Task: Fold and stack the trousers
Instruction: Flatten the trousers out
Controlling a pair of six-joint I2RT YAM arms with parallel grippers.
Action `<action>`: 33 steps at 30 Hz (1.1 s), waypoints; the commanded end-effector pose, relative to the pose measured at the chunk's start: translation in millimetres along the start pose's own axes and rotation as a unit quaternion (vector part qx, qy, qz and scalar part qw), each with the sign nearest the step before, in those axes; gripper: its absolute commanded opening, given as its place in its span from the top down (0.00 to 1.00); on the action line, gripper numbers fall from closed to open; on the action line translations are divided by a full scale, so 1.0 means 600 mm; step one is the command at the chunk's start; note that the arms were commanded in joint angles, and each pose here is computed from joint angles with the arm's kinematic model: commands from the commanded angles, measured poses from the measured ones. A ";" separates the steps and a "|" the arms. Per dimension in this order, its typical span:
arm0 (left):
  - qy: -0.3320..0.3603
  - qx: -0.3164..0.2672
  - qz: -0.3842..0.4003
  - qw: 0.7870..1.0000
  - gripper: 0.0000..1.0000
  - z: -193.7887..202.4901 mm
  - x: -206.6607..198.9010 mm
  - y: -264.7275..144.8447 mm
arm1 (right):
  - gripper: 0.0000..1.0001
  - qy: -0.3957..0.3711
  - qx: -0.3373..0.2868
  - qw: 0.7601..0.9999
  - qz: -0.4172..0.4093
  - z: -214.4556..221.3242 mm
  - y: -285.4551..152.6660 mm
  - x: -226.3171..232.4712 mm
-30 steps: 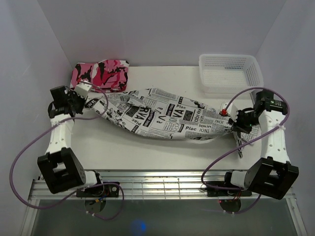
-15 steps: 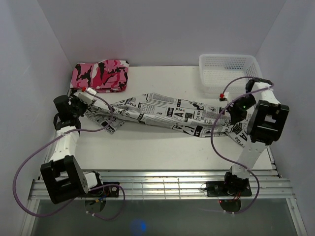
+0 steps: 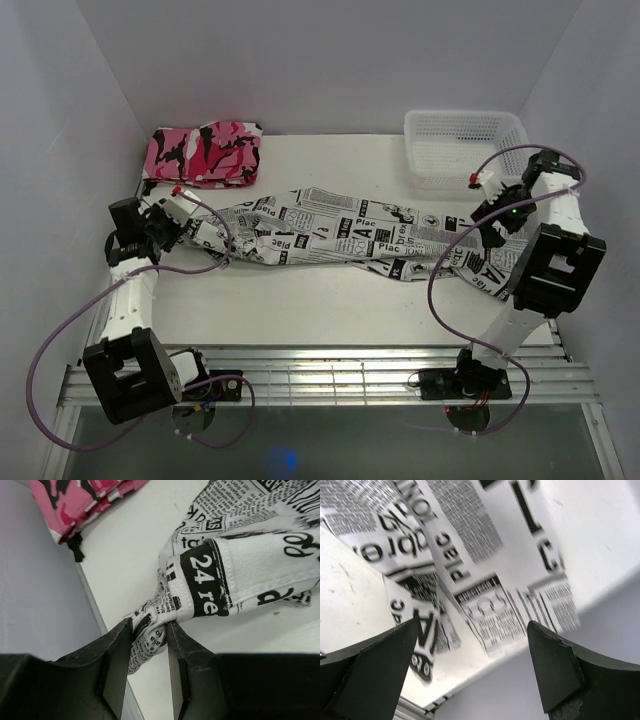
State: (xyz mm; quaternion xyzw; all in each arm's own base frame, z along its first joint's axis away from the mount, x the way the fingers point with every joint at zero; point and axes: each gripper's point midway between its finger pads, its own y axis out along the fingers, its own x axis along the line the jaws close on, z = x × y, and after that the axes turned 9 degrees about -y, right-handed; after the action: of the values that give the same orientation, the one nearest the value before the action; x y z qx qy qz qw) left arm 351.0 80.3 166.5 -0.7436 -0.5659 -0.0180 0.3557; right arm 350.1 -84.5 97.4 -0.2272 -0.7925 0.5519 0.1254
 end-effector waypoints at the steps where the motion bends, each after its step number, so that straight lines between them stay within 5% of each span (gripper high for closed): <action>1: -0.093 0.044 0.081 0.991 0.55 0.009 -0.038 -0.023 | 0.05 0.016 0.002 0.999 0.048 0.027 -0.074 0.005; 3: -0.116 0.065 0.169 0.977 0.55 0.010 -0.093 -0.057 | 0.00 0.024 0.018 0.999 0.019 0.056 -0.073 0.037; 6: -0.093 0.040 0.251 0.963 0.54 -0.008 -0.144 -0.090 | 0.07 0.047 0.039 0.997 -0.051 0.091 -0.034 0.113; 14: -0.281 0.040 0.166 0.944 0.48 -0.049 -0.003 -0.064 | 0.03 0.136 0.036 0.988 -0.070 0.123 0.079 0.133; 16: -0.338 0.059 0.142 0.928 0.48 -0.041 0.028 -0.039 | 0.17 0.148 0.037 0.985 -0.075 0.127 0.095 0.121; 17: -0.363 0.072 0.143 0.918 0.47 -0.031 0.039 -0.012 | 0.35 0.153 0.040 0.985 -0.070 0.128 0.094 0.110; 21: -0.407 0.107 0.147 0.895 0.43 0.017 0.058 0.066 | 0.77 0.151 0.065 0.984 -0.070 0.152 0.094 0.100; 23: -0.428 0.122 0.168 0.880 0.42 0.034 0.050 0.092 | 0.88 0.147 0.067 0.984 -0.077 0.158 0.084 0.106; 28: -0.466 0.134 0.208 0.849 0.36 0.061 0.019 0.151 | 0.92 0.105 0.073 0.987 -0.097 0.159 0.051 0.129; 33: -0.456 0.156 0.175 0.859 0.37 0.094 0.000 0.190 | 0.92 0.080 0.104 0.986 -0.106 0.180 0.029 0.139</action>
State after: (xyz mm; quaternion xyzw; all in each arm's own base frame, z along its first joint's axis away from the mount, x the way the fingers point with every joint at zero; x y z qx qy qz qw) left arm 406.6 101.6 48.9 -0.6760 -0.4961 0.5157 0.1759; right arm 244.7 -114.9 21.4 -0.1918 -0.7465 0.5680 0.2887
